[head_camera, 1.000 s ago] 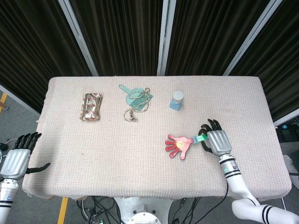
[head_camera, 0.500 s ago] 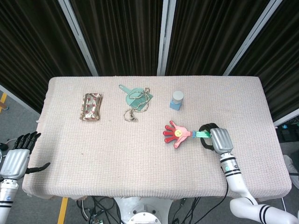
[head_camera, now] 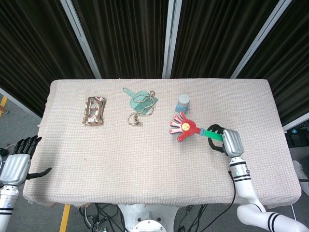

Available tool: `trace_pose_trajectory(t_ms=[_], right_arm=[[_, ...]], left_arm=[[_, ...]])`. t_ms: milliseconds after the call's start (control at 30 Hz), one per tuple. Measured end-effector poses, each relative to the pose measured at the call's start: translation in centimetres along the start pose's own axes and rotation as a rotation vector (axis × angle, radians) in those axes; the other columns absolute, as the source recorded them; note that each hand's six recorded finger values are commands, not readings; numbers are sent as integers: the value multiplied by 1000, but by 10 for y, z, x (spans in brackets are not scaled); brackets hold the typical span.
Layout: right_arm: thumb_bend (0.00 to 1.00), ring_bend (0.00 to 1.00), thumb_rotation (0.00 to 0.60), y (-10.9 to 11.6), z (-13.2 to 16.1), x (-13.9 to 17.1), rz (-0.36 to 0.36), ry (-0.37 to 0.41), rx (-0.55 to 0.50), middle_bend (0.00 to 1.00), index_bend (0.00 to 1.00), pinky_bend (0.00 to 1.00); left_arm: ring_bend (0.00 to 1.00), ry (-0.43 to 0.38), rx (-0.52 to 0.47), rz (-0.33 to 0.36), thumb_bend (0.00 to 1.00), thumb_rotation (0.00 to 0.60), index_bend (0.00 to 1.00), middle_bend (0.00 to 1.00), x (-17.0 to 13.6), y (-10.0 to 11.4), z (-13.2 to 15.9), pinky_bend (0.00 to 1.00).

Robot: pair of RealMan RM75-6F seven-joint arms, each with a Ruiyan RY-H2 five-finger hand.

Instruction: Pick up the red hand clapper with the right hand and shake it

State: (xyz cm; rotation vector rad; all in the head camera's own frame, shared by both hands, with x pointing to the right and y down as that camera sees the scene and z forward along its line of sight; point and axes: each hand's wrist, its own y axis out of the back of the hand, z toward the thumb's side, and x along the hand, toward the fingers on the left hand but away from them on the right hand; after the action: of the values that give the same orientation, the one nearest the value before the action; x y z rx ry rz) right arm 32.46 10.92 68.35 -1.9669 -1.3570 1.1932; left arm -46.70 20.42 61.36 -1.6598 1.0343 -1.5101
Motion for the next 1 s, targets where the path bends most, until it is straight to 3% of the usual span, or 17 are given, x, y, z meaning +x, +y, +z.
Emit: trace_pose_trajectory(t_ms=[433, 767, 900, 1000], right_arm=[[806, 749, 600, 27, 7, 4, -96, 82, -416, 680, 779, 958], [853, 941, 600, 70, 24, 20, -226, 233, -563, 853, 908, 1000], [878, 966, 600, 75, 27, 24, -221, 241, -609, 875, 942, 1000], [882, 981, 600, 69, 26, 25, -177, 224, -611, 891, 967, 1000]], left_arm=[[0, -4, 11, 5, 131, 473, 42, 19, 0, 3, 5, 58], [0, -14, 21, 7, 130, 481, 42, 18, 3, 7, 12, 59], [0, -17, 22, 8, 131, 485, 42, 18, 3, 8, 14, 59], [0, -16, 23, 7, 131, 485, 42, 18, 3, 8, 14, 59]])
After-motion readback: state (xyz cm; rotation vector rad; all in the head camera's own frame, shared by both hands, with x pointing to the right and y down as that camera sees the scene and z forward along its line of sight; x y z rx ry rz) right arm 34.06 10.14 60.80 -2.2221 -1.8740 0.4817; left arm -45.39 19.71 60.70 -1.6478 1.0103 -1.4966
